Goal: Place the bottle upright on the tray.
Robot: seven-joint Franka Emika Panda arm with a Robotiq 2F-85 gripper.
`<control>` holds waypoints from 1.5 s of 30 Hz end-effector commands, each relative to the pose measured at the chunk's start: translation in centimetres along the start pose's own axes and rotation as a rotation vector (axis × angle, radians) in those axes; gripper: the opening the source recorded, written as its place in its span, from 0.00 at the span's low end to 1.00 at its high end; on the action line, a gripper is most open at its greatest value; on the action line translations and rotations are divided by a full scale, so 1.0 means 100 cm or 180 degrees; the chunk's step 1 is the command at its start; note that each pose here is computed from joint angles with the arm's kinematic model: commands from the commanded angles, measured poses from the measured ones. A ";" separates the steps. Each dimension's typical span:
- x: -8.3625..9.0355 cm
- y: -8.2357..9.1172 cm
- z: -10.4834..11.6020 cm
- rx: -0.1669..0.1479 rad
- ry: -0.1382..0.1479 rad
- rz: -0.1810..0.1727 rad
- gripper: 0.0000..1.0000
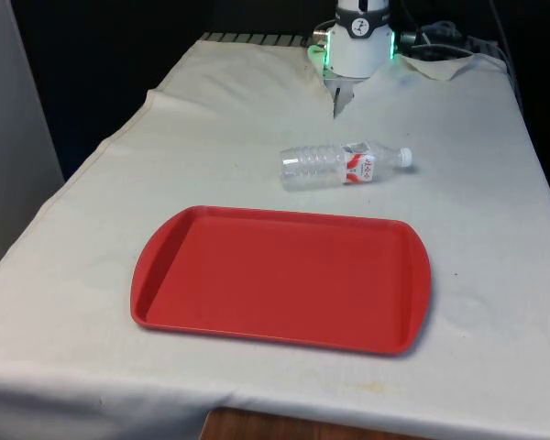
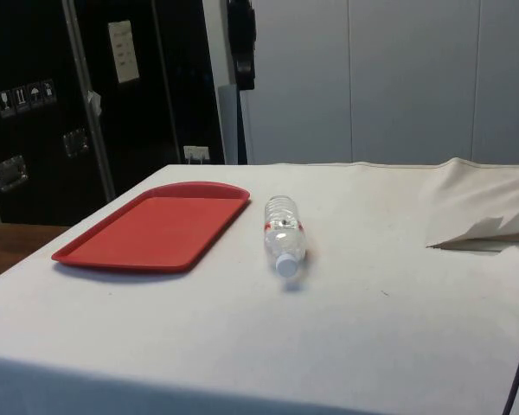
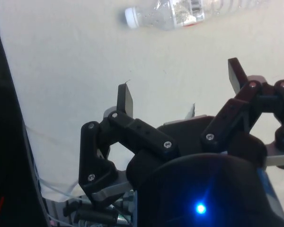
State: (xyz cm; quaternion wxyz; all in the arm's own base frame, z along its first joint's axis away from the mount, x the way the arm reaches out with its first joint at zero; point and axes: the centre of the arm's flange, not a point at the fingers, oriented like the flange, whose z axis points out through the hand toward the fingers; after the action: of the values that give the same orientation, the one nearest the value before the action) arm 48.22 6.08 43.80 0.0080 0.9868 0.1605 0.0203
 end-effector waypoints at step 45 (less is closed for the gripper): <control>-0.005 -0.011 0.050 -0.0006 0.0035 -0.0463 1.00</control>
State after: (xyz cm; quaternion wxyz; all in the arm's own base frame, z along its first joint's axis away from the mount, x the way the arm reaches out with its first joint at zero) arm 47.60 6.84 38.69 0.0086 0.9724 0.2321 0.0204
